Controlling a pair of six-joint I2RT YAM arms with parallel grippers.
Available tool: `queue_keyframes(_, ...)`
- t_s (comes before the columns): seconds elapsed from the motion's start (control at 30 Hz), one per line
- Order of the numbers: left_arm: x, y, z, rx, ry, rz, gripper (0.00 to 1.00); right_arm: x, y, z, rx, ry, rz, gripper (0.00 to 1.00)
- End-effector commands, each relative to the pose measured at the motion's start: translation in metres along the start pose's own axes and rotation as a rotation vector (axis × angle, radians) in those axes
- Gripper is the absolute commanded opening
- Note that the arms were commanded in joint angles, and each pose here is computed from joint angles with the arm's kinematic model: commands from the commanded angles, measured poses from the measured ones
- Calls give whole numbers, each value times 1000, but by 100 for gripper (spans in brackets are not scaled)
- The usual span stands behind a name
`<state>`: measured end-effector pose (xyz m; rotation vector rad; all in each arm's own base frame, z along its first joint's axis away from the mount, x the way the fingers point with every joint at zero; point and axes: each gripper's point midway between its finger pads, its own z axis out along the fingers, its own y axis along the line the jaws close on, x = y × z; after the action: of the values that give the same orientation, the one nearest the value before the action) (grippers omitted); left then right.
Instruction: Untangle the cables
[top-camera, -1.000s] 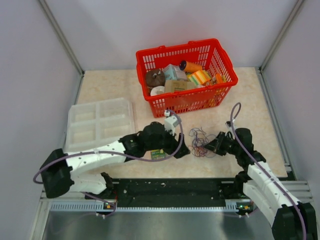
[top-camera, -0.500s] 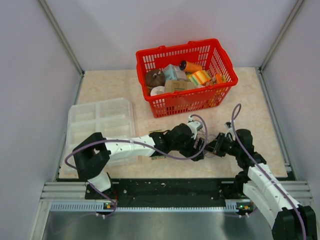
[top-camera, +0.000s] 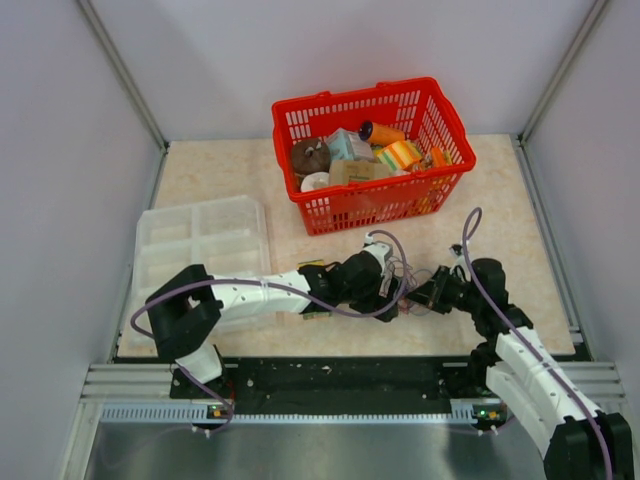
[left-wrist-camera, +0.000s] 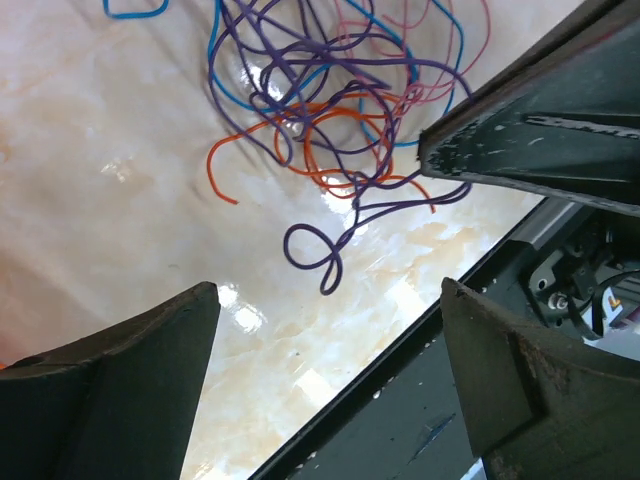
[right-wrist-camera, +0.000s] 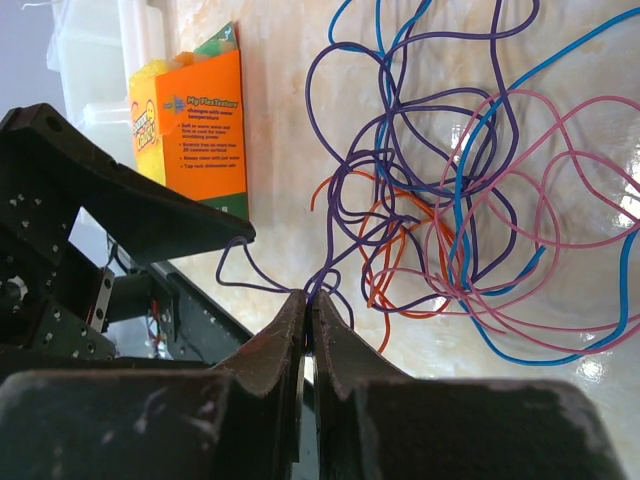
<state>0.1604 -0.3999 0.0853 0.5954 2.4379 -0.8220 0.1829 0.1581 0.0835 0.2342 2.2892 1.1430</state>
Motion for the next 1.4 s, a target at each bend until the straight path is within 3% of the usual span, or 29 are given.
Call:
queue_keyframes(0.0, -13, -5, 2, 5, -33, -8, 91, -14, 19, -4, -46, -35, -67, 3)
queue_keyframes(0.1, -20, -25, 5, 103, -48, 4, 77, -13, 18, -4, -47, -34, -59, 3)
queue_keyframes(0.27, -30, -27, 14, 82, -55, 36, 46, -7, 19, -7, -56, -15, -49, 4)
queue_keyframes(0.3, -33, -27, 15, 67, -56, 48, 37, -7, 19, -7, -51, -19, -49, 5)
queue_keyframes(0.37, -37, -18, 18, 3, -53, 68, 9, -9, 17, -8, -37, -28, -48, 8)
queue_keyframes(0.4, -42, -16, 15, -25, -59, 75, 0, -9, 15, -8, -25, -31, -42, 11)
queue_keyframes(0.47, -49, -16, 1, -42, -76, 95, 0, -8, 12, -8, -10, -32, -31, 25)
queue_keyframes(0.6, -81, -44, -63, 108, -251, 174, 0, -11, -1, -5, 53, -50, -19, 47)
queue_keyframes(0.73, -107, -71, -120, 238, -387, 201, 0, -16, -7, 0, 80, -61, 5, 52)
queue_keyframes(0.8, -108, -91, -144, 341, -392, 221, 0, -17, -2, 3, 47, -62, 22, 52)
queue_keyframes(0.97, -124, -116, -191, 440, -440, 256, 0, -17, 5, 8, -28, -77, 56, 66)
queue_keyframes(1.07, -135, -128, -212, 478, -468, 266, 0, -18, 8, 11, -54, -80, 62, 66)
queue_keyframes(1.2, -149, -146, -248, 543, -519, 308, 0, -17, -10, 15, 27, -81, 91, 54)
queue_keyframes(1.37, -184, -172, -359, 632, -725, 397, 0, -17, -38, 20, 160, -116, 214, 47)
